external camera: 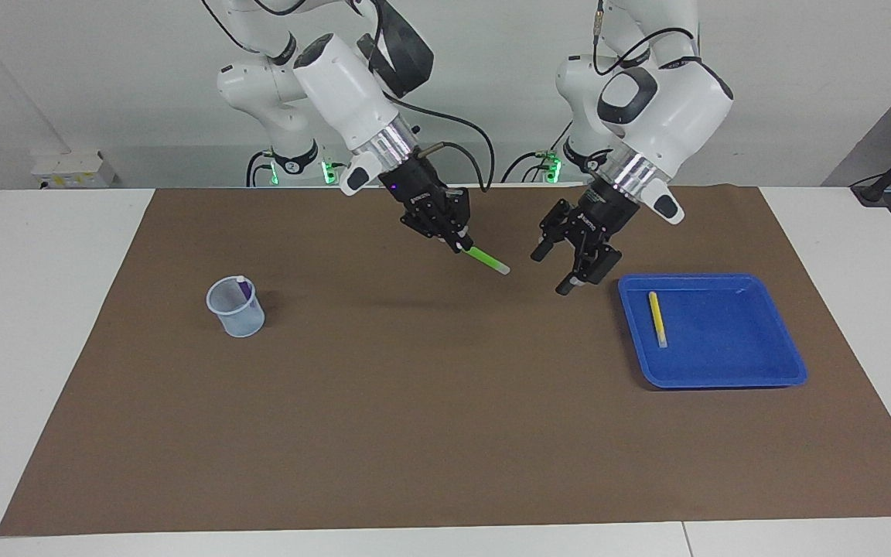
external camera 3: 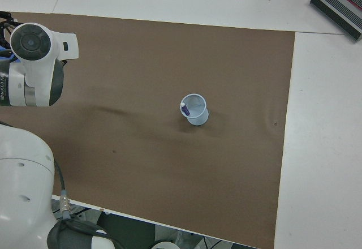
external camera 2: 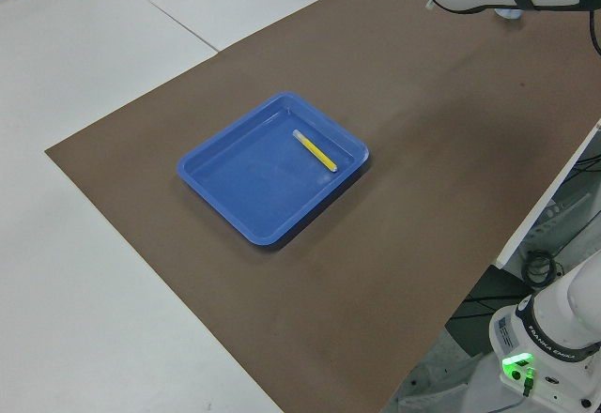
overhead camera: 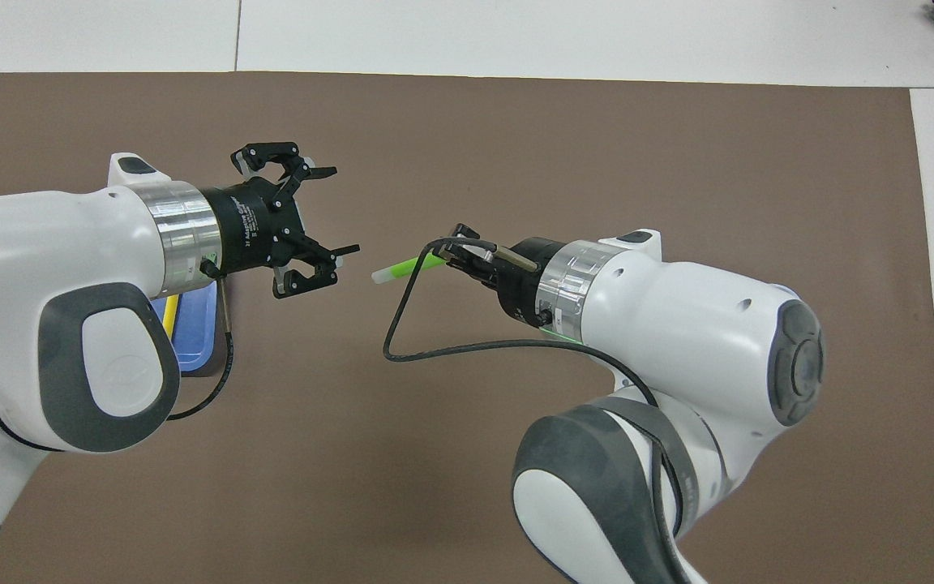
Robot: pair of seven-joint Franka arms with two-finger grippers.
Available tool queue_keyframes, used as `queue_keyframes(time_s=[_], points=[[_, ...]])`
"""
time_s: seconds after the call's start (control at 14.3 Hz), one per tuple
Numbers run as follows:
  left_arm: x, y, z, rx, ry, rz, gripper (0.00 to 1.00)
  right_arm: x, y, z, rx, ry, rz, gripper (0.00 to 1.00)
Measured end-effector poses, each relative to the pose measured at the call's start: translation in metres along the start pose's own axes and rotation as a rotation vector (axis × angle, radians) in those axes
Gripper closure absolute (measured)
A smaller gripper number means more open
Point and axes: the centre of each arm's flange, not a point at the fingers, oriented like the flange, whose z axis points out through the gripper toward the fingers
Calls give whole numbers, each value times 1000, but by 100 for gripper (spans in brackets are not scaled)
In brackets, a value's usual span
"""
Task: Right arm passes pens to left for tray arrangement
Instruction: 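Bring the green pen toward the left gripper while the left gripper approaches, then close the left gripper on the green pen and open the right gripper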
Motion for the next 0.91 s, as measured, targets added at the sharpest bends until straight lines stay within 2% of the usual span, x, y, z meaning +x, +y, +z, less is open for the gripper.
queue_keyframes(time_s=[0.28,0.35,0.56,0.7,0.84,0.91], points=[[-14,-30,20,58,1,80,10,2,1,0,0,2,5,81],[-17,-36,23,67,0,88,12,2,1,0,-1,2,5,81],[-22,-45,27,79,-1,99,10,2,1,0,-1,2,5,81],[-23,-47,28,59,-1,96,10,2,1,0,-1,2,5,81],[-20,-48,30,9,3,78,12,2,2,0,-1,2,5,81],[-19,-47,30,-22,4,64,10,2,2,0,-1,2,6,81]])
